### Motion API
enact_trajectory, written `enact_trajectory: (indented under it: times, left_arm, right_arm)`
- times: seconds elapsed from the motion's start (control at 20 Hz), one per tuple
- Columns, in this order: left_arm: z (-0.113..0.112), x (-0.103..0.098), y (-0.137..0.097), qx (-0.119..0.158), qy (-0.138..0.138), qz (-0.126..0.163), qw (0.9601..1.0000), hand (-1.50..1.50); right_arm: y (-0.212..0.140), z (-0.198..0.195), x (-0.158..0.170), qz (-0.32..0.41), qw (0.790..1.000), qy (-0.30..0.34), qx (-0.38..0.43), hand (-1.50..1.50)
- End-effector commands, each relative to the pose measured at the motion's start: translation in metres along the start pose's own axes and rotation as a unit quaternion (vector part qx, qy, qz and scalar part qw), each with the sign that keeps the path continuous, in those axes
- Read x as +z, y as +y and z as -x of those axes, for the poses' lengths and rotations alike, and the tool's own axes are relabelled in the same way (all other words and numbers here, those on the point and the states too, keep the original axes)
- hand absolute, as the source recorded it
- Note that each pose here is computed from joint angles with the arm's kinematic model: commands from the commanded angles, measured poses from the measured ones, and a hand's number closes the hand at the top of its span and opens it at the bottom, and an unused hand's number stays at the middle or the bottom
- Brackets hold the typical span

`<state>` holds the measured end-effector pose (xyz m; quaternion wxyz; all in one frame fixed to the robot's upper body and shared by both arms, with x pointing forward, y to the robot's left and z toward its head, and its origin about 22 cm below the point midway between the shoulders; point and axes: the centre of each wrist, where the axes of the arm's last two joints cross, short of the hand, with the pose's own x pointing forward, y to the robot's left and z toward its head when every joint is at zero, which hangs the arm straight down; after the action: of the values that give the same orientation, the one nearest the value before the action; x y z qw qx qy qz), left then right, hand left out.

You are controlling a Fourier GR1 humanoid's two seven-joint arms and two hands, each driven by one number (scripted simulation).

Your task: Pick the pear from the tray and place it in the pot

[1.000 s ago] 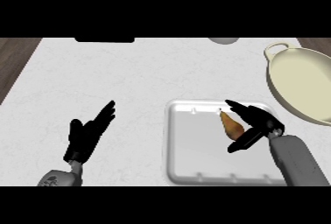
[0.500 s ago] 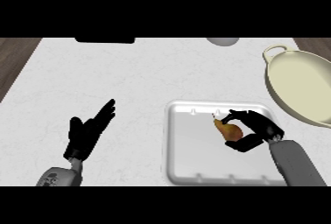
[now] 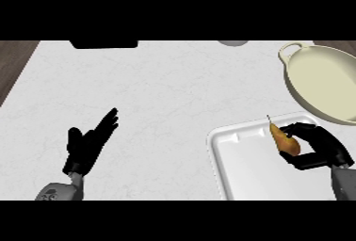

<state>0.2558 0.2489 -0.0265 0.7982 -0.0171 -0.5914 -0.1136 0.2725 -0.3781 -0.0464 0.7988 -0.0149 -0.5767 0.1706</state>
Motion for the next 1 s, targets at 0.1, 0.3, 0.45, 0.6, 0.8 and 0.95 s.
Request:
enact_trajectory:
  times: [0.1, 0.3, 0.45, 0.6, 0.8, 0.95]
  left_arm:
    - [0.011, 0.009, 0.007, 0.013, 0.008, -0.024, 0.9996, 0.0]
    - [0.015, 0.014, 0.006, 0.004, -0.001, 0.001, 1.0, 0.0]
    - [-0.004, 0.003, 0.005, -0.004, -0.009, 0.012, 0.9999, 0.0]
    - [-0.006, 0.0, 0.007, -0.016, -0.003, 0.019, 0.9997, 0.0]
    - [0.009, 0.006, -0.009, -0.014, -0.011, 0.02, 0.9996, 0.0]
    - [-0.005, -0.006, 0.001, -0.008, -0.005, 0.015, 0.9998, 0.0]
  right_arm:
    - [-0.114, 0.022, 0.103, 0.281, 0.952, -0.104, -0.062, 1.5]
    - [-0.125, 0.065, 0.161, 0.355, 0.928, -0.112, 0.004, 1.5]
    - [-0.139, 0.079, 0.192, 0.384, 0.912, -0.144, -0.012, 1.5]
    - [-0.139, 0.087, 0.194, 0.392, 0.911, -0.115, 0.052, 1.5]
    - [-0.165, 0.059, 0.182, 0.412, 0.898, -0.121, 0.094, 1.5]
    - [-0.176, 0.054, 0.201, 0.421, 0.889, -0.13, 0.12, 1.5]
